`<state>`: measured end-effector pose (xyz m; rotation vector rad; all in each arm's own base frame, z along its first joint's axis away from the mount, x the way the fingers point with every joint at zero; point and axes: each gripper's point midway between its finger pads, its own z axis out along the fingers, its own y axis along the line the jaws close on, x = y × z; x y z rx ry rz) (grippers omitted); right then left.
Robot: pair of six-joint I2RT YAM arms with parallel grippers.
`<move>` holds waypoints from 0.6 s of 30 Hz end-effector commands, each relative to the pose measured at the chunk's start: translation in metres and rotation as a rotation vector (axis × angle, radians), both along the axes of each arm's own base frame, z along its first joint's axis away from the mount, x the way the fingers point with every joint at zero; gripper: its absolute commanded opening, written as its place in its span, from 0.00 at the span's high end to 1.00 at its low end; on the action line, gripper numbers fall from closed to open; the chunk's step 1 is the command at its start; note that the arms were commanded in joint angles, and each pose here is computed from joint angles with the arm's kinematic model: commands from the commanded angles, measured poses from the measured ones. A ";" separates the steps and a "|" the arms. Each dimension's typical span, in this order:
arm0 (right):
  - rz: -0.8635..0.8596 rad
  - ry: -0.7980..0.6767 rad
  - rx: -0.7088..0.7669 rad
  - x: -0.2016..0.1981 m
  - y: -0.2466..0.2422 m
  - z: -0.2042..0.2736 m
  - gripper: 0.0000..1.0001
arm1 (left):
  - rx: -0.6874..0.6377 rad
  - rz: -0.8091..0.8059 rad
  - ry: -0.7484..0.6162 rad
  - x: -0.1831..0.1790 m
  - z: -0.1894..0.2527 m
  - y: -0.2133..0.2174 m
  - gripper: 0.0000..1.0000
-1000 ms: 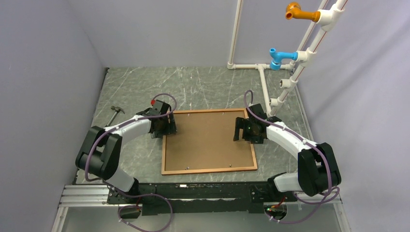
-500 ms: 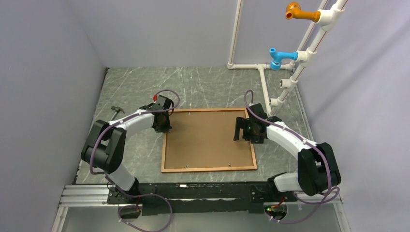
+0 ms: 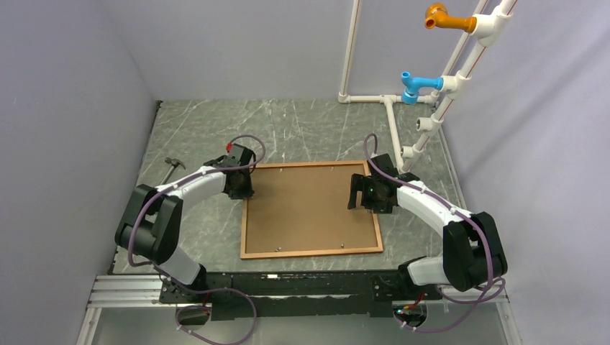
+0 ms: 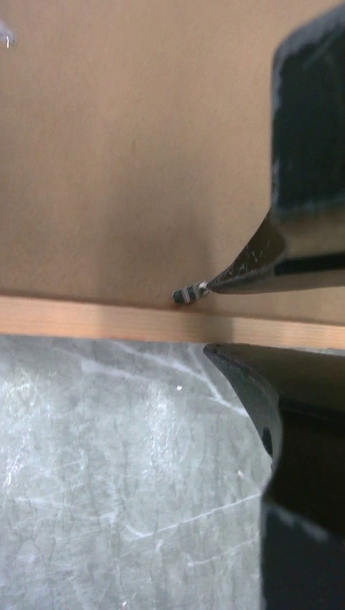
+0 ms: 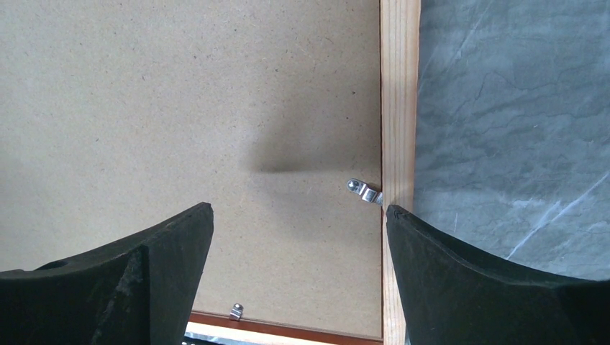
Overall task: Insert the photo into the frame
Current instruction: Install the photo frame at the center of the board.
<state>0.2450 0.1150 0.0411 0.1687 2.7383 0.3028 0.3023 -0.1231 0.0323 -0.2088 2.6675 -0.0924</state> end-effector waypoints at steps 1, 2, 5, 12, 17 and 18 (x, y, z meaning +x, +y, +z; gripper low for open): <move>0.008 0.009 -0.003 -0.002 -0.002 -0.002 0.08 | -0.107 -0.004 -0.099 0.007 0.038 -0.016 0.60; 0.009 0.008 -0.002 -0.002 -0.002 -0.002 0.08 | -0.112 -0.004 -0.106 0.007 0.041 -0.017 0.56; 0.010 0.014 -0.004 -0.003 -0.002 -0.005 0.08 | -0.131 -0.006 -0.129 0.011 0.049 -0.020 0.43; 0.018 0.026 -0.006 -0.004 -0.001 -0.009 0.08 | -0.059 0.040 -0.076 0.020 0.033 -0.013 0.36; 0.020 0.028 -0.004 -0.004 -0.001 -0.009 0.08 | -0.043 0.059 -0.029 0.020 0.012 -0.014 0.38; 0.020 0.029 -0.004 -0.005 -0.001 -0.010 0.08 | -0.041 0.064 -0.022 0.019 0.008 -0.013 0.39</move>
